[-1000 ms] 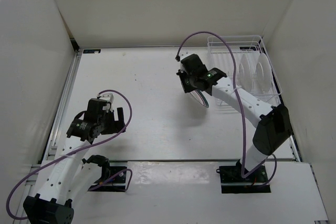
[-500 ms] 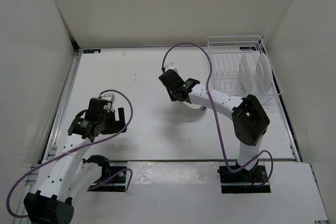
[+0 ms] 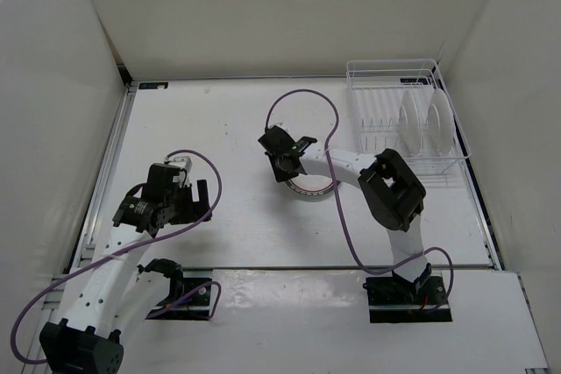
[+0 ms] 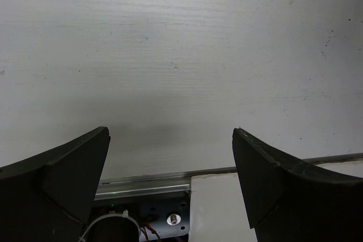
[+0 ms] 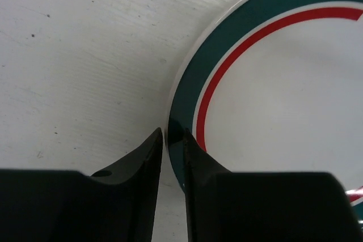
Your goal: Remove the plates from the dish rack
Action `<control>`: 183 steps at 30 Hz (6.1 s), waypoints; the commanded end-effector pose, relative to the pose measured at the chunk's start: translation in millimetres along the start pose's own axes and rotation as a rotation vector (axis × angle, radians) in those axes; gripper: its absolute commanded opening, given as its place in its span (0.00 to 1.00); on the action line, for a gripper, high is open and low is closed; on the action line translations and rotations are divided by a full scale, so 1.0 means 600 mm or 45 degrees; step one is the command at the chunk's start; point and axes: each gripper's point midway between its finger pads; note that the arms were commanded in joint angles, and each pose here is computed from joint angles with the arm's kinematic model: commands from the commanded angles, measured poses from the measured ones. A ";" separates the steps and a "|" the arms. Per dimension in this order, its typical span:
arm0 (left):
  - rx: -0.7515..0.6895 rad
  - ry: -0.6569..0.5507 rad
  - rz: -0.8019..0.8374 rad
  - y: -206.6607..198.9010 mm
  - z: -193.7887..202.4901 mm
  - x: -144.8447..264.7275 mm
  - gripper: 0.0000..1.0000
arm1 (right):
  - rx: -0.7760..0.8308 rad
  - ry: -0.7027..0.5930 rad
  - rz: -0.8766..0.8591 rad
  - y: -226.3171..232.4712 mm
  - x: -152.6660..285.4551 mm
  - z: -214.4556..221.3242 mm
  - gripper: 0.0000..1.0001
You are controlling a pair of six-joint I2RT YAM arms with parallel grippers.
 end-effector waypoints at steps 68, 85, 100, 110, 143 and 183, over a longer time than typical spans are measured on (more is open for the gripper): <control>0.001 -0.062 0.063 -0.015 -0.016 0.008 1.00 | -0.764 -0.344 0.472 -0.561 0.292 -0.258 0.75; 0.002 -0.035 0.066 -0.017 -0.013 0.002 1.00 | -0.781 -0.219 0.554 -0.583 0.229 -0.213 0.39; 0.004 -0.035 0.071 -0.017 -0.014 0.003 1.00 | -0.753 -0.267 0.682 -0.610 0.256 -0.218 0.00; 0.006 -0.028 0.073 -0.018 -0.013 0.001 1.00 | -0.739 -0.366 0.594 -0.601 0.263 -0.227 0.00; 0.007 -0.007 0.076 -0.019 -0.011 -0.004 1.00 | -0.877 -0.275 0.384 -0.615 0.178 -0.162 0.15; 0.007 -0.001 0.076 -0.019 -0.007 -0.002 1.00 | -0.891 -0.434 0.302 -0.633 0.227 -0.270 0.53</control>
Point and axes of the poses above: each gripper's point midway between its finger pads, its own x axis back along the fingers, its own y axis along the line the jaws close on, z = x × y, and after that the axes turned 13 degrees about -x, right-handed
